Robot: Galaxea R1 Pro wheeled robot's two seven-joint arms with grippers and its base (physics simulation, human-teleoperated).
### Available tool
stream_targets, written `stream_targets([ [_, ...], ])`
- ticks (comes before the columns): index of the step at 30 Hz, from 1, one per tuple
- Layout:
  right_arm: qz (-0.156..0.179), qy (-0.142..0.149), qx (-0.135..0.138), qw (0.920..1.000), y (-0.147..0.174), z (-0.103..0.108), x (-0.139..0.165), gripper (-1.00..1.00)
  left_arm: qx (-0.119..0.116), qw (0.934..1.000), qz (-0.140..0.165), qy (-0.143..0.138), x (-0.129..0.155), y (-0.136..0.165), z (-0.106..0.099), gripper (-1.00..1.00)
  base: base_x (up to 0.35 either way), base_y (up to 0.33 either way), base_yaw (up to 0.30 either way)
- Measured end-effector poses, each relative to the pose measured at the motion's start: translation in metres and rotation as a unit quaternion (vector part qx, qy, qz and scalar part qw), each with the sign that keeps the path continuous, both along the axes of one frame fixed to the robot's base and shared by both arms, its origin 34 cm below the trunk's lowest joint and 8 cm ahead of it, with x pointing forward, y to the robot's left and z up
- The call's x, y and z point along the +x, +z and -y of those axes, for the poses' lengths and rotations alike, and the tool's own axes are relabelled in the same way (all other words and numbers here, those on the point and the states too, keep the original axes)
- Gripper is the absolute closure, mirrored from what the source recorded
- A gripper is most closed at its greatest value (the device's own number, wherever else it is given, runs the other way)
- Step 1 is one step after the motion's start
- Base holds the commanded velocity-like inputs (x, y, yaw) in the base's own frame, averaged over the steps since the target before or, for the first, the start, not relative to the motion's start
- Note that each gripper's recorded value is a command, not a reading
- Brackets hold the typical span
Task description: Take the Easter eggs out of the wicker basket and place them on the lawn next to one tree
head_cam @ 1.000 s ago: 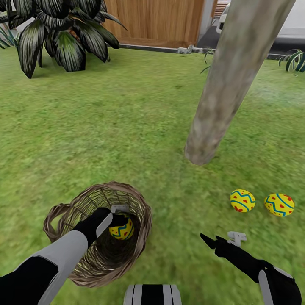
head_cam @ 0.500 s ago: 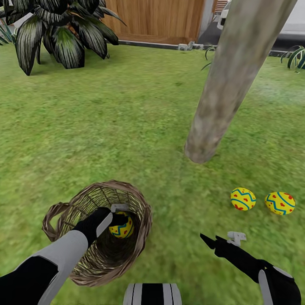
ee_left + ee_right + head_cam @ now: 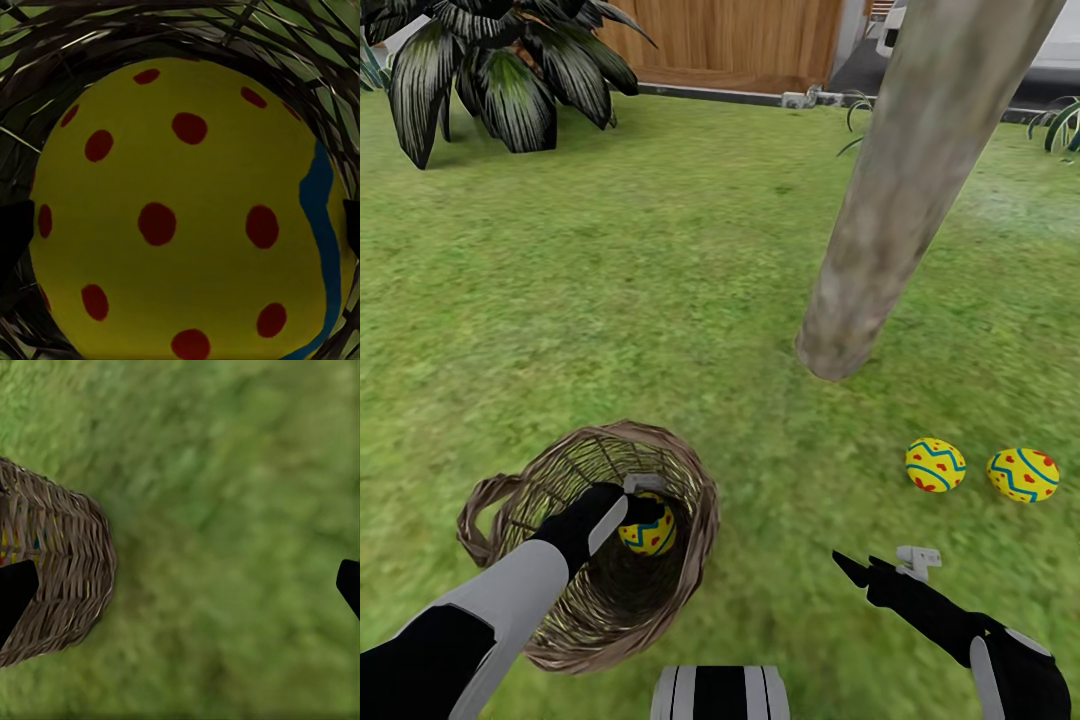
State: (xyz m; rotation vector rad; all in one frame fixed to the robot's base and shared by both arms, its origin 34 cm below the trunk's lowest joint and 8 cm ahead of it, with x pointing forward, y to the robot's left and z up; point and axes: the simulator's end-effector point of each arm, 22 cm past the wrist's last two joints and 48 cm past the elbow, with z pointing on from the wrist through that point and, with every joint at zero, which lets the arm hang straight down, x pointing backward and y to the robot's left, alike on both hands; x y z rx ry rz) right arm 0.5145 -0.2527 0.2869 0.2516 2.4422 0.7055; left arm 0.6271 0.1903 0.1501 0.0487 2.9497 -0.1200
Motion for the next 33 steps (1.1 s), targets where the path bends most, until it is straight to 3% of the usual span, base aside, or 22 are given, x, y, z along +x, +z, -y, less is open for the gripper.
stream_targets([
  [4, 0.000, 0.000, 0.000, 1.0000, 0.0000, 0.0001, 0.0000, -1.00, 0.000, 1.0000, 0.000, 0.000, -0.0001, 0.0000, -0.0001, -1.00, 0.000, 0.000, 0.000],
  [5, 0.000, 0.000, 0.000, 1.0000, 0.0000, 0.0002, 0.0000, -1.00, 0.000, 1.0000, 0.000, 0.000, 0.0000, 0.0000, 0.0000, 1.00, 0.000, 0.000, 0.000],
  [33, 0.000, 0.000, 0.000, 1.0000, 0.0000, 0.0003, 0.0000, -1.00, -0.002, 1.0000, 0.000, 0.000, 0.0003, 0.0001, -0.0003, 1.00, 0.000, 0.000, 0.000],
])
